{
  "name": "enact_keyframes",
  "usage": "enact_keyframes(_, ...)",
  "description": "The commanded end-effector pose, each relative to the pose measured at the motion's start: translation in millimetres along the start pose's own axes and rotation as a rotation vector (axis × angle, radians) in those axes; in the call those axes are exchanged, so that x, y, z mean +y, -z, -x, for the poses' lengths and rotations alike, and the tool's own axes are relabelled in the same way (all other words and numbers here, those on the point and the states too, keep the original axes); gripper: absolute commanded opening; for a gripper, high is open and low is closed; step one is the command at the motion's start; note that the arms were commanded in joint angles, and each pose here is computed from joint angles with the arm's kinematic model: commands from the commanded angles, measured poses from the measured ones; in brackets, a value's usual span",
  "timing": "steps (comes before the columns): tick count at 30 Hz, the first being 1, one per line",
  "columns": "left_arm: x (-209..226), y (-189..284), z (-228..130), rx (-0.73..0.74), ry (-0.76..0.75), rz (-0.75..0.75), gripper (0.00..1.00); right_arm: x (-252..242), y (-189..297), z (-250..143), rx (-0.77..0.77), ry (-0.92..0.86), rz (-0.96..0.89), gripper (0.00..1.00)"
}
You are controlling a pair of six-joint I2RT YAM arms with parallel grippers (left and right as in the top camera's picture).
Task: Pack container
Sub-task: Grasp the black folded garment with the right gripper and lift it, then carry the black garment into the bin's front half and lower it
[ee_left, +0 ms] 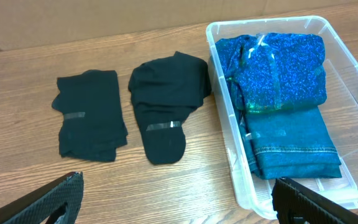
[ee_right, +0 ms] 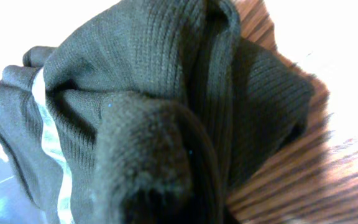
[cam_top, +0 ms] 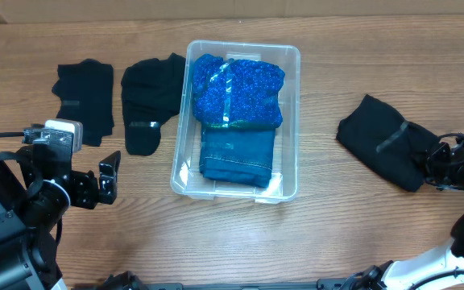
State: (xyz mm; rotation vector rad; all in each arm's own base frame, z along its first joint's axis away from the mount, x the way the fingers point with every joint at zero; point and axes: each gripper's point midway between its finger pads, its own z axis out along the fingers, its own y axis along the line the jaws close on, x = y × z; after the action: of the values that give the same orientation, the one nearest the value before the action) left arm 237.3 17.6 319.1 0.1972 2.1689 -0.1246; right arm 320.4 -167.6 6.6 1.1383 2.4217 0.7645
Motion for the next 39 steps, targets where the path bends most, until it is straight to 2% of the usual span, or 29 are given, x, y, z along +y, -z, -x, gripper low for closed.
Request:
enact_keyframes(1,-1,1,2,-0.009,-0.021,-0.006,1.00,23,-5,-4,0.072,-0.015,0.104,0.04)
enact_keyframes(4,-1,1,2,-0.009,-0.020,-0.006,1.00,74,30,22,0.033,0.057,0.218,0.04)
enact_keyframes(5,-1,1,2,-0.009,-0.021,-0.006,1.00,111,58,32,0.000,0.144,0.270,0.04)
enact_keyframes(10,-1,1,3,-0.009,-0.020,-0.006,1.00,197,123,31,-0.094,0.349,0.358,0.04)
enact_keyframes(14,-1,1,2,-0.009,-0.020,-0.006,1.00,287,190,-5,-0.158,0.515,0.513,0.04)
enact_keyframes(16,-1,1,2,-0.009,-0.020,-0.006,1.00,324,214,-37,-0.160,0.590,0.572,0.04)
enact_keyframes(19,-1,1,2,-0.009,-0.020,-0.006,1.00,354,231,-93,-0.102,0.661,0.630,0.04)
enact_keyframes(23,-1,1,2,-0.009,-0.020,-0.006,1.00,365,220,-155,0.100,0.631,0.643,0.04)
enact_keyframes(26,-1,1,2,-0.009,-0.020,-0.006,1.00,365,193,-209,0.298,0.621,0.626,0.04)
enact_keyframes(30,-1,1,2,-0.009,-0.020,-0.006,1.00,368,161,-250,0.439,0.555,0.609,0.04)
enact_keyframes(35,-1,1,2,-0.009,-0.020,-0.006,1.00,364,125,-285,0.484,0.477,0.498,0.04)
enact_keyframes(39,-1,1,2,-0.009,-0.020,-0.006,1.00,363,108,-304,0.452,0.450,0.409,0.04)
